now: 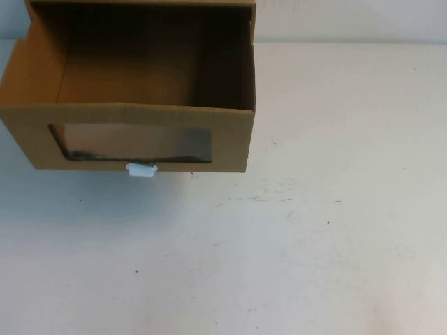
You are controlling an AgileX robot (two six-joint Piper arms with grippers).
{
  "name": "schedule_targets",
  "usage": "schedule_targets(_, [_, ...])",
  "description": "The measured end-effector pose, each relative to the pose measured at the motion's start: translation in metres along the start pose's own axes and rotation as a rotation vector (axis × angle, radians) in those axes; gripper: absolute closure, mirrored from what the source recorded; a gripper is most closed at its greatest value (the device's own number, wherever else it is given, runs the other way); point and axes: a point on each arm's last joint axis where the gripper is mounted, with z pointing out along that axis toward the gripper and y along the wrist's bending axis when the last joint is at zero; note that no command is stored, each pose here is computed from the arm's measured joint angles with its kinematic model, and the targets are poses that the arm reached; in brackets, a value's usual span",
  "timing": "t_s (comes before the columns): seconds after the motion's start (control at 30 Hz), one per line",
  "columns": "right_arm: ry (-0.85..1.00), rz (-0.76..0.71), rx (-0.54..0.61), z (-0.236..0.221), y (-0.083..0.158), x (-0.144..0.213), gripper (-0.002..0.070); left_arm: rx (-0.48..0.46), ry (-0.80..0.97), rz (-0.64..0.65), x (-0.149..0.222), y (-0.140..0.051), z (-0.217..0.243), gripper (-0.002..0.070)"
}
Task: Close the shoe box
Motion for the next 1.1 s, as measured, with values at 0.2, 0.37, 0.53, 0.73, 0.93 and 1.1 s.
schedule_targets(0.2, [0.000,0.000,0.000,0.000,0.000,0.000,0.0687,0.039,-0.094,-0.126,-0.014,-0.005,-0.002,0.0677])
schedule_targets(0.37, [0.000,0.000,0.000,0.000,0.000,0.000,0.0687,0.013,-0.011,-0.079,-0.064,-0.024,-0.003,0.0677])
schedule_targets(0.53, [0.000,0.000,0.000,0.000,0.000,0.000,0.0687,-0.026,0.200,0.143,-0.143,-0.055,0.024,0.0677])
schedule_targets(0.73, [0.000,0.000,0.000,0.000,0.000,0.000,0.0687,0.060,0.402,0.335,-0.219,-0.092,0.088,0.0677])
schedule_targets(0.93, [0.000,0.000,0.000,0.000,0.000,0.000,0.0687,0.175,0.451,0.373,-0.265,-0.118,0.163,0.0677])
schedule_targets(1.1, [0.000,0.000,0.000,0.000,0.000,0.000,0.0687,0.262,0.500,0.374,-0.270,-0.127,0.226,0.0677])
